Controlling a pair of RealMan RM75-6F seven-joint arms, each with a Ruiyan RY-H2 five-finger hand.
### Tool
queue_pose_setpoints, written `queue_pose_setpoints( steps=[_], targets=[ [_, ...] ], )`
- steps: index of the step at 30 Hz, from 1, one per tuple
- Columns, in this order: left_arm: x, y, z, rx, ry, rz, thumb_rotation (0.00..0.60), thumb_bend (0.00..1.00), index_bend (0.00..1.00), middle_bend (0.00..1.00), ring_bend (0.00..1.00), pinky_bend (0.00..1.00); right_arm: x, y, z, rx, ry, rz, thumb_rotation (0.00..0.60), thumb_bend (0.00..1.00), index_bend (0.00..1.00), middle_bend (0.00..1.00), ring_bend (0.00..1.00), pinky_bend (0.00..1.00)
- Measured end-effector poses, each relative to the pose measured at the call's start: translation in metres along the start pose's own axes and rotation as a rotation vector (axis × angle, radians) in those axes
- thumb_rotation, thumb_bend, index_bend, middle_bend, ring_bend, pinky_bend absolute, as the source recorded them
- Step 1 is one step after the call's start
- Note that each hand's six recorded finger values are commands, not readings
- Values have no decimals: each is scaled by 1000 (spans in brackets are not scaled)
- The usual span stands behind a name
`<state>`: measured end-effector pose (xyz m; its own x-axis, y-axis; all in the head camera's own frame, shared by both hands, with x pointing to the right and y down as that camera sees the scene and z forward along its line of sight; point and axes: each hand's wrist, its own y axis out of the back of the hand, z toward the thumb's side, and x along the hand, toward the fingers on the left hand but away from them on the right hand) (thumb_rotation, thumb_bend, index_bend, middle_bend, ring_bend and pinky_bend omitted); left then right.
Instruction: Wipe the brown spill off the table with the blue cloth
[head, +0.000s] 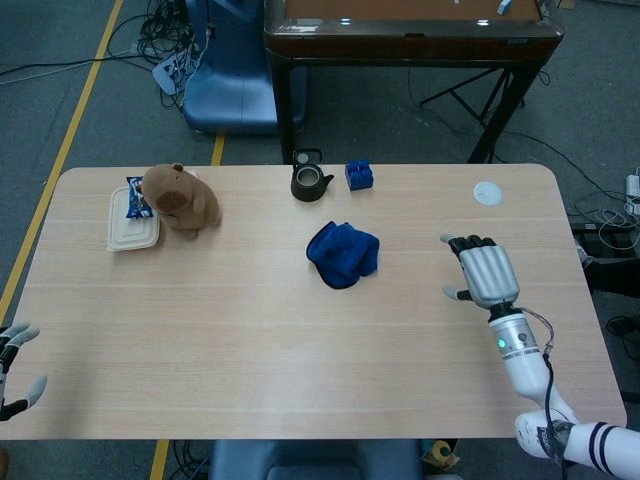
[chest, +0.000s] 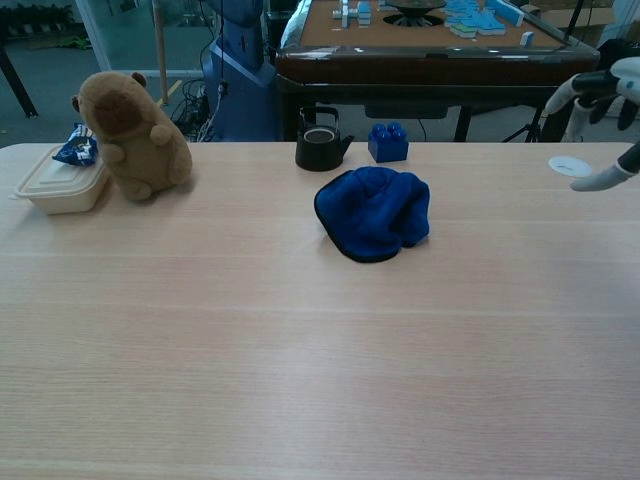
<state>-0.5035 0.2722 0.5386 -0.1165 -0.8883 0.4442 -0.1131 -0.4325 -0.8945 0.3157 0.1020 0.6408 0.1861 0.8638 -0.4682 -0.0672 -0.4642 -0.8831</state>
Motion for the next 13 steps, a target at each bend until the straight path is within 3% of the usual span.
queue_pose_setpoints(
  steps=[13],
  targets=[
    [8, -7, 13, -15, -41, -14, 600, 269, 225, 157, 103, 69, 100, 3, -42, -24, -99, -69, 600, 142, 252, 402, 306, 358]
  ],
)
